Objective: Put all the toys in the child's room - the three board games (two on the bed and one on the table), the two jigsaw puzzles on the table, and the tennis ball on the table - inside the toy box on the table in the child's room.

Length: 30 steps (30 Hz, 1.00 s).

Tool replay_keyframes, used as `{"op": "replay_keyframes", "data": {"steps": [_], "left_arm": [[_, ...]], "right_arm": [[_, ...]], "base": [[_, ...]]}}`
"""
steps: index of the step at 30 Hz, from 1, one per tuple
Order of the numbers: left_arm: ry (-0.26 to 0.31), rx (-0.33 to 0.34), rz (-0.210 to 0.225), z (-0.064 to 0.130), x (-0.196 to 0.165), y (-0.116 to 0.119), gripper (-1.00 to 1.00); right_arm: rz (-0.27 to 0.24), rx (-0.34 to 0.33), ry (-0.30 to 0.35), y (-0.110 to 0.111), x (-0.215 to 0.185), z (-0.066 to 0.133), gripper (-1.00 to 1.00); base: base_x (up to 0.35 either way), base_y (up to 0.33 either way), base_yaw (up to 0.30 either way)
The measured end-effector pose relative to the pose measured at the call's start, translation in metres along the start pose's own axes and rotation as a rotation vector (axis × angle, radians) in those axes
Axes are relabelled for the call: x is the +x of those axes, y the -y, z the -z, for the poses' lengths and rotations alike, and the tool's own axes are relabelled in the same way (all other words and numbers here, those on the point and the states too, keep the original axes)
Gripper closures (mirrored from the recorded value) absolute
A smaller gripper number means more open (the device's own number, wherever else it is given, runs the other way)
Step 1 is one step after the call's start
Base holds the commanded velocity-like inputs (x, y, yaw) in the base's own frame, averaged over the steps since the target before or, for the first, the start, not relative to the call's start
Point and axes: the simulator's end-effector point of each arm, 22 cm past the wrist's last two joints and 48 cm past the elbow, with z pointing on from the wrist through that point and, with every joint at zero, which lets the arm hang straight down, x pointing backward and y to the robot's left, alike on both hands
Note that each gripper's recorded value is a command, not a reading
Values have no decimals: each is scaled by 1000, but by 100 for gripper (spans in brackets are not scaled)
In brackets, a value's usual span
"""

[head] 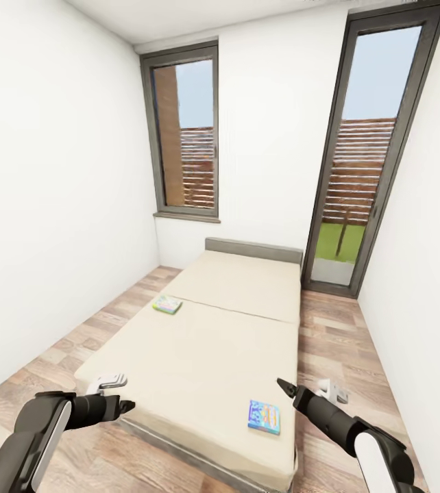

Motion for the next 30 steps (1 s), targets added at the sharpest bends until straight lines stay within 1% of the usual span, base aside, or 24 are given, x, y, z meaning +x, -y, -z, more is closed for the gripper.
{"op": "replay_keyframes", "data": {"steps": [8, 25, 30], "left_arm": [[0, 0, 0, 0, 0, 0, -100], [1, 0, -1, 0, 0, 0, -100], [2, 0, -1, 0, 0, 0, -100]], "right_arm": [[-16, -15, 1, -2, -1, 0, -100], [-22, -16, 0, -2, -1, -1, -100], [-23, -16, -1, -2, -1, -2, -100]], "base": [[0, 0, -279], [0, 0, -279], [60, 0, -279]]}}
